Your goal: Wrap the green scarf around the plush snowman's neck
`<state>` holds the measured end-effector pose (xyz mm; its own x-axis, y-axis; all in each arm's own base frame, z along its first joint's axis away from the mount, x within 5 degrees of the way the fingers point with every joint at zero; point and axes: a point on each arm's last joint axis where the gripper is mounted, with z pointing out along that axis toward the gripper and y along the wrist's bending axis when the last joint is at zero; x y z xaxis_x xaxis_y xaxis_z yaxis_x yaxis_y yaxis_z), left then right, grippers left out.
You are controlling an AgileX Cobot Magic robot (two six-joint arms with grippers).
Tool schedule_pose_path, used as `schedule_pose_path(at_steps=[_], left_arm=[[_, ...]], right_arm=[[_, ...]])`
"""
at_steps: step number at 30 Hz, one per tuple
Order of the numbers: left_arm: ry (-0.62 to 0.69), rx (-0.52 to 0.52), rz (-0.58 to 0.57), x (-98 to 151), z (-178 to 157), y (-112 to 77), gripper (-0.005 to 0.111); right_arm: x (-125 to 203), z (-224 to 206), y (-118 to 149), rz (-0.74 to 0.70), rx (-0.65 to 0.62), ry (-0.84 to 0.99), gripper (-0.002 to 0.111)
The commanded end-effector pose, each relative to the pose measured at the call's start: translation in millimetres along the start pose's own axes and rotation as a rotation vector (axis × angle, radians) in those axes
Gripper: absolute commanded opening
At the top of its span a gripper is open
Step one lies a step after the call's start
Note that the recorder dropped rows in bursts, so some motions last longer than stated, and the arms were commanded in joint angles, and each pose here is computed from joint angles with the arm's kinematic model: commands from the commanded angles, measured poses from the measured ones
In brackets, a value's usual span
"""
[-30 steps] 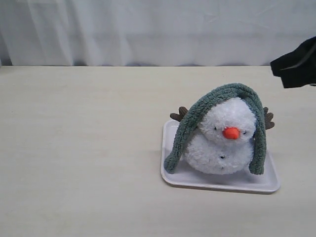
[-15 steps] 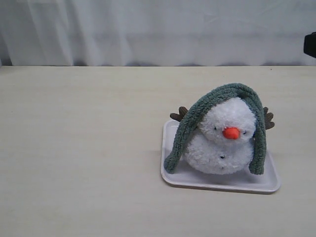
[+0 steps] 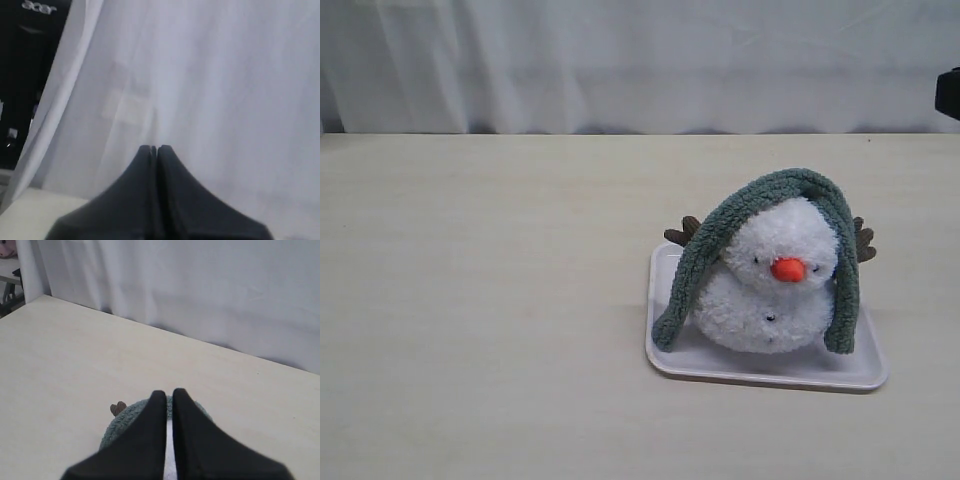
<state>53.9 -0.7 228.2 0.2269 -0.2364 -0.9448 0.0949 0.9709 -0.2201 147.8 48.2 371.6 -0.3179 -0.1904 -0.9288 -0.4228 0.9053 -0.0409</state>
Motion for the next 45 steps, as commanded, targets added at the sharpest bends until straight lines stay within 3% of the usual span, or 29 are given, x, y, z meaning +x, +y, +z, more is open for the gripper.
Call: schedule_pose_path(at_steps=[1,4,10,13,19,22,29,30,34,36,38,40,42,45], left_arm=[[-0.173,-0.001,-0.227,-15,-2,2.2,0.0],[-0.187,0.04,-0.339,-17,-2,-0.3,0.0],[-0.131,0.309,-0.179,-44,8,-33.4,0.0],[-0.11,0.495,-0.071,-54,21,-53.5,0.0],[-0.008,0.868,0.045,-46,55,-83.9,0.0],[0.02,0.934,0.09,-34,79,-87.0,0.0],[0.117,0.926,0.152,8,146,-92.9,0.0],[0.138,0.921,0.165,17,157,-97.7,0.0],[0.231,0.975,0.422,64,199,-141.2,0.0],[0.253,0.995,0.455,79,217,-158.9,0.0],[0.229,1.073,0.49,89,230,-177.2,0.01],[0.207,1.171,0.531,103,237,-197.6,0.035],[0.221,1.225,0.539,118,237,-210.8,0.051],[0.252,1.263,0.535,140,234,-223.7,0.06]], right_arm=[[14,6,0,-0.001,-0.001,0.039,0.004],[22,9,0,0.009,-0.003,0.058,0.004],[27,19,-1,-0.003,-0.018,0.111,0.004],[29,29,-1,-0.011,-0.039,0.142,0.004],[31,51,2,-0.006,-0.13,0.165,0.004],[32,58,4,0.001,-0.172,0.165,0.004],[13,55,6,-0.051,-0.209,0.11,0.004],[11,55,4,-0.051,-0.192,0.092,0.004],[8,56,1,-0.052,-0.156,0.061,0.004],[8,57,0,-0.059,-0.147,0.061,0.004],[10,62,-1,-0.061,-0.144,0.076,0.004],[14,71,-2,-0.053,-0.153,0.111,0.004],[18,78,-3,-0.045,-0.159,0.14,0.004],[19,81,-4,-0.042,-0.161,0.148,0.004]])
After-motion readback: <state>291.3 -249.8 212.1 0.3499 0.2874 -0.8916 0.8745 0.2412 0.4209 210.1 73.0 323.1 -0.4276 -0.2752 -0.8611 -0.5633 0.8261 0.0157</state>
